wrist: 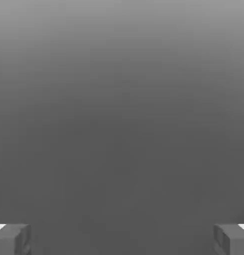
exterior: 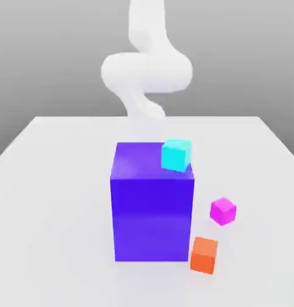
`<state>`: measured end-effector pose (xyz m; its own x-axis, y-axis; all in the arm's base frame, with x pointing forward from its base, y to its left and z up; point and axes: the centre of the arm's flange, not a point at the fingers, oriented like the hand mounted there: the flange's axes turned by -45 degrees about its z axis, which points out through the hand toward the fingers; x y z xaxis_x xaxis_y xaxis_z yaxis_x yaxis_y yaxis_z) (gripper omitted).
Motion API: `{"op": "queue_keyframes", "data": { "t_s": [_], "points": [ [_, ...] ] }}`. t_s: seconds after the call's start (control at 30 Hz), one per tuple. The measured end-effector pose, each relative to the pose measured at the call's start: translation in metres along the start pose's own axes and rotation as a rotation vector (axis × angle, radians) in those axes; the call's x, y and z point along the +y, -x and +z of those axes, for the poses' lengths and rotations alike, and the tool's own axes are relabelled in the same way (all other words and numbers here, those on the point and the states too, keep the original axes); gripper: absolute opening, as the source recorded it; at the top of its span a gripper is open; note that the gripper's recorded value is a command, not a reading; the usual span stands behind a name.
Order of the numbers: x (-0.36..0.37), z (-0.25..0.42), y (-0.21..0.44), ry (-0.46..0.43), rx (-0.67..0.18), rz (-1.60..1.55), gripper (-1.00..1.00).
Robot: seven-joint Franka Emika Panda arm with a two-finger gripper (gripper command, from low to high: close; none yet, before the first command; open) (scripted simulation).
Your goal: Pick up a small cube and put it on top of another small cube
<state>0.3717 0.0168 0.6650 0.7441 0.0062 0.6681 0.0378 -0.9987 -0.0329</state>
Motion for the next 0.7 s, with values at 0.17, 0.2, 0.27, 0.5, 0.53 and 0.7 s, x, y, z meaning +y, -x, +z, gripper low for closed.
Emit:
{"op": "queue_keyframes", "data": {
  "t_s": [0.17,0.2,0.27,0.5,0.53,0.7],
  "points": [
    [-0.042,0.097,0.042,-0.083,-0.146,-0.054,0.0],
    [-0.052,0.114,0.053,-0.096,-0.174,-0.067,0.0],
    [-0.071,0.145,0.078,-0.119,-0.231,-0.096,0.0],
    [-0.136,0.226,0.19,-0.171,-0.426,-0.22,0.0],
    [-0.144,0.234,0.208,-0.175,-0.453,-0.24,0.0],
    [-0.171,0.26,0.303,-0.18,-0.581,-0.348,0.0]
  ]
}}
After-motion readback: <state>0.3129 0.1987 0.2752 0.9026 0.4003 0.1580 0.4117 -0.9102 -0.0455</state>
